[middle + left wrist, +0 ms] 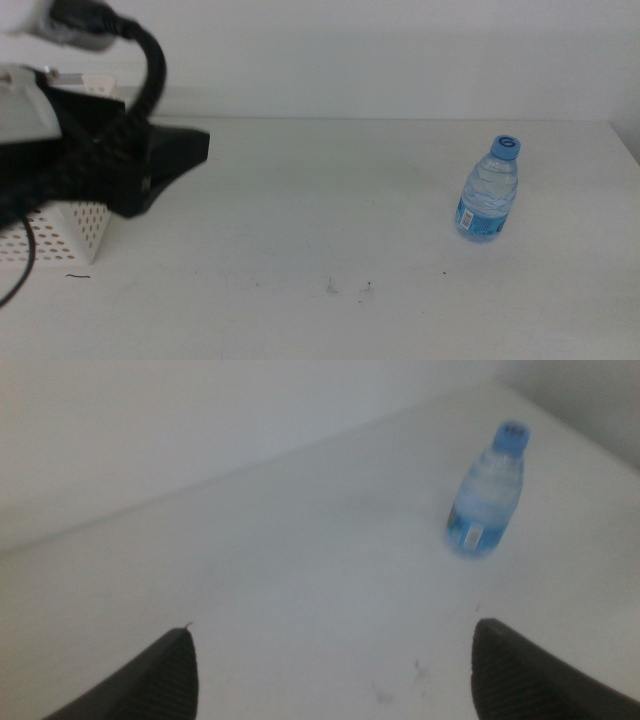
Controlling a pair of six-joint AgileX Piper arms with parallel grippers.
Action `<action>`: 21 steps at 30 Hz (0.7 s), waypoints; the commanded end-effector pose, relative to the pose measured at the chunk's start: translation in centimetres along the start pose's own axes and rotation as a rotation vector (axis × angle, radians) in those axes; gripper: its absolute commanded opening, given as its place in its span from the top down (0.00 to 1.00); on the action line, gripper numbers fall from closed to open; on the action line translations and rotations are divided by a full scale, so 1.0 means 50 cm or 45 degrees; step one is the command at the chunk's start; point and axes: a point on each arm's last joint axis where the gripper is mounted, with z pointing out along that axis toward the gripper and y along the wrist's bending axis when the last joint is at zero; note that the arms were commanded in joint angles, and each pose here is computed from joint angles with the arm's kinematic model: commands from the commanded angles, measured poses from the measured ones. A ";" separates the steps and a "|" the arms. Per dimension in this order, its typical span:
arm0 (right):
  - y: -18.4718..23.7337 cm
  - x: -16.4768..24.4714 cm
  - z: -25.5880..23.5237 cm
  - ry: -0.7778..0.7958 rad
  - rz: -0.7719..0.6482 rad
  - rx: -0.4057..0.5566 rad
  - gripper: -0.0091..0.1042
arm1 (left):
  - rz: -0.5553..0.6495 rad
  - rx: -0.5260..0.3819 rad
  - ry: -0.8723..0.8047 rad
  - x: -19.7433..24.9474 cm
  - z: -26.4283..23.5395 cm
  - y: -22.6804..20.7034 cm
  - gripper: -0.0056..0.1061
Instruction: Use arms to grab the bottles and put them into the dustbin to the left of the table.
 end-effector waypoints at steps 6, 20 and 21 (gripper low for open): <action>-0.001 0.002 0.000 -0.005 -0.014 0.011 0.10 | -0.030 0.020 -0.091 -0.025 -0.010 -0.004 0.11; -0.002 -0.011 0.007 -0.067 -0.009 0.014 0.10 | -0.037 0.024 -0.100 -0.026 -0.010 -0.005 0.11; -0.002 -0.011 0.013 -0.053 -0.006 0.015 0.10 | -0.037 0.024 -0.100 -0.026 -0.010 -0.005 0.11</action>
